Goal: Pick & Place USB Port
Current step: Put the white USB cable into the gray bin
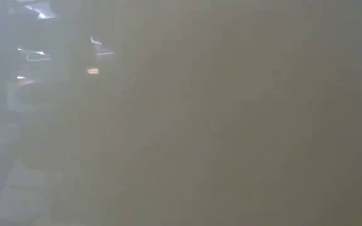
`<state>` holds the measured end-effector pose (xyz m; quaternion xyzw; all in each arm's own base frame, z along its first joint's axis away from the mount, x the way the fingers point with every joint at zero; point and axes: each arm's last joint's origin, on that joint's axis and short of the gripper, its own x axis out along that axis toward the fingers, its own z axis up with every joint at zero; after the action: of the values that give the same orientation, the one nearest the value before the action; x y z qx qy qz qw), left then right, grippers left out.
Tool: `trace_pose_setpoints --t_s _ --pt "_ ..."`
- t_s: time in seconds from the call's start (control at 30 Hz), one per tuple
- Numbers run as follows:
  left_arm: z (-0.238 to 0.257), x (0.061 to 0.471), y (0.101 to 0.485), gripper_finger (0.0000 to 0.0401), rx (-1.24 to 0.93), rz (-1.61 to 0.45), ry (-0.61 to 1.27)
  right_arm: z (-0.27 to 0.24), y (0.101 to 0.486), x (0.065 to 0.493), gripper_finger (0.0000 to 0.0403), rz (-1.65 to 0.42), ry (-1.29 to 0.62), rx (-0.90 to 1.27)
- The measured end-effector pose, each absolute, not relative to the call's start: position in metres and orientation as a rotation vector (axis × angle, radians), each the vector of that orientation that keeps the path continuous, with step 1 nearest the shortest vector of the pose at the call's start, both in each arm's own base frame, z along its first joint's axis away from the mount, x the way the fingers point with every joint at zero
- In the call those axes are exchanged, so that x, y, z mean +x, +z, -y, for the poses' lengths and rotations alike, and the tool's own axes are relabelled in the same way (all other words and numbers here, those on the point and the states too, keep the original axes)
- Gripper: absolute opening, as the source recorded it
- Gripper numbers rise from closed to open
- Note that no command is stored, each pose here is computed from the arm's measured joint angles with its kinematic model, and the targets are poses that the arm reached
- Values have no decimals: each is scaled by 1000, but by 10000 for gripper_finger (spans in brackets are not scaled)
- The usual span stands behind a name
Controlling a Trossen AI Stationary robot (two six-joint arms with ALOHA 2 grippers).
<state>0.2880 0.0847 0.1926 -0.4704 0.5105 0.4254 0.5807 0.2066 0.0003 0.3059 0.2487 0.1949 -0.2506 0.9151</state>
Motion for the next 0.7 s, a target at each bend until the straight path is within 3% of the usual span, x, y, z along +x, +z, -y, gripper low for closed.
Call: trace_pose_setpoints --t_s 0.17,0.7 --pt "-86 294 182 106 -1144 -1089 955 0 308 208 0 -374 -509 512" --pt "-81 294 182 106 -1118 -1112 934 0 312 210 0 -349 -484 476"
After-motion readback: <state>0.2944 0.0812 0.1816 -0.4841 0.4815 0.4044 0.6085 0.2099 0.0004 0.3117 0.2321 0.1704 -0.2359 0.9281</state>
